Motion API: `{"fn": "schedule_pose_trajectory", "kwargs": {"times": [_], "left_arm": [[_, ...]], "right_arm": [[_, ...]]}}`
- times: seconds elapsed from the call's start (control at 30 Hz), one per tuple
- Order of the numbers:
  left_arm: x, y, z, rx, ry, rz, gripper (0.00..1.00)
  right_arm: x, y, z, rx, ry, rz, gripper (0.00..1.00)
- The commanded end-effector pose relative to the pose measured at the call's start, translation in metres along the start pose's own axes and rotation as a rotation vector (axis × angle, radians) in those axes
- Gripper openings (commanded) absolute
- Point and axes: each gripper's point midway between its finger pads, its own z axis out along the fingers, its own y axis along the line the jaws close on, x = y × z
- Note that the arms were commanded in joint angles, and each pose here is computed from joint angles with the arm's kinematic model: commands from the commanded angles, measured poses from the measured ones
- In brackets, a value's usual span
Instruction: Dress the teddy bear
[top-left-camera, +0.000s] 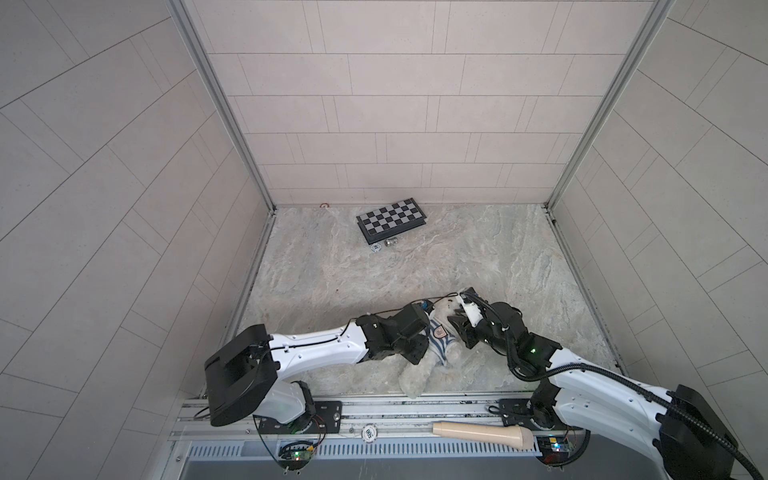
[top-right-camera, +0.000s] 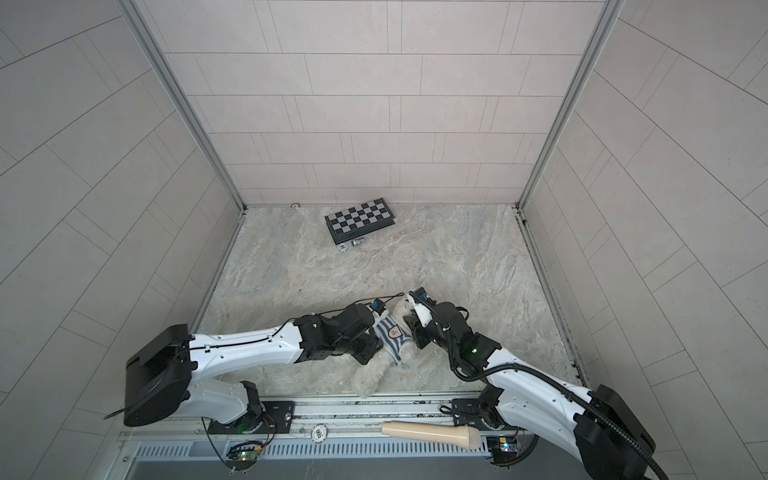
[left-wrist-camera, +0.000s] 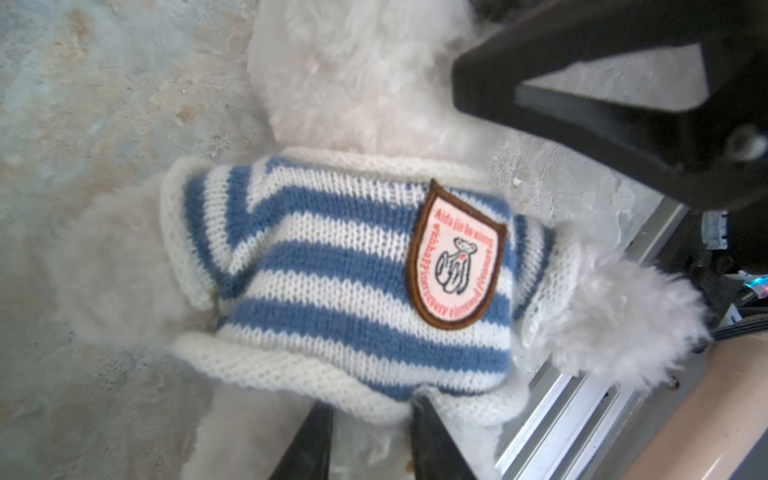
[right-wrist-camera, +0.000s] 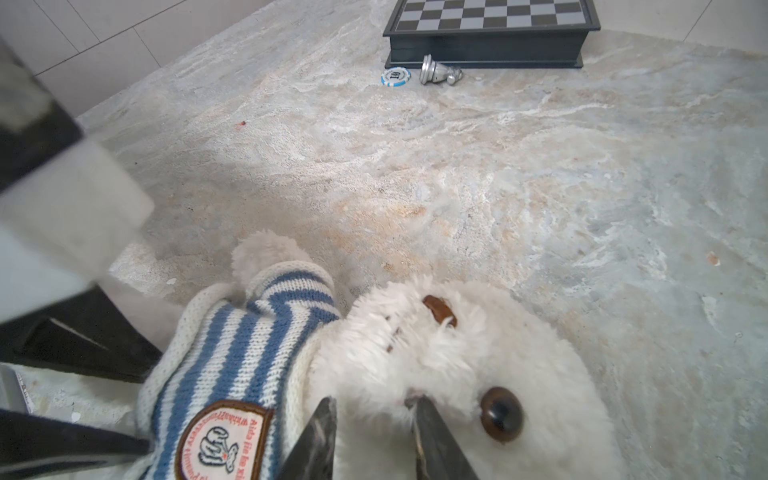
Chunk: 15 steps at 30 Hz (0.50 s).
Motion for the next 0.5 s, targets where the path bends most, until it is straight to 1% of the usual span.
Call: {"fn": "schedule_pose_trajectory", "kwargs": {"times": [0.0,0.1,0.2,0.37,0.47], "left_arm": [[0.027,0.013,0.003,-0.059,0.065,0.024,0.34],[0.031,0.011,0.001,-0.047,0.054,0.03,0.34],[0.028,0.008,-0.007,-0.029,0.027,0.031,0.34],[-0.01,-0.011,-0.04,0.037,-0.085,0.054,0.37],[-0.032,-0.016,-0.052,0.058,-0.113,0.051,0.37]], "right_arm": [[-0.001,-0.008,0.003,0.034,0.01,0.043,0.33],[0.001,-0.011,0.005,0.039,0.026,0.059,0.32],[-0.003,-0.007,0.005,0.016,0.011,0.055,0.32],[-0.008,-0.003,0.002,-0.006,-0.011,0.046,0.33],[-0.009,-0.002,0.002,-0.007,-0.015,0.044,0.33]]}}
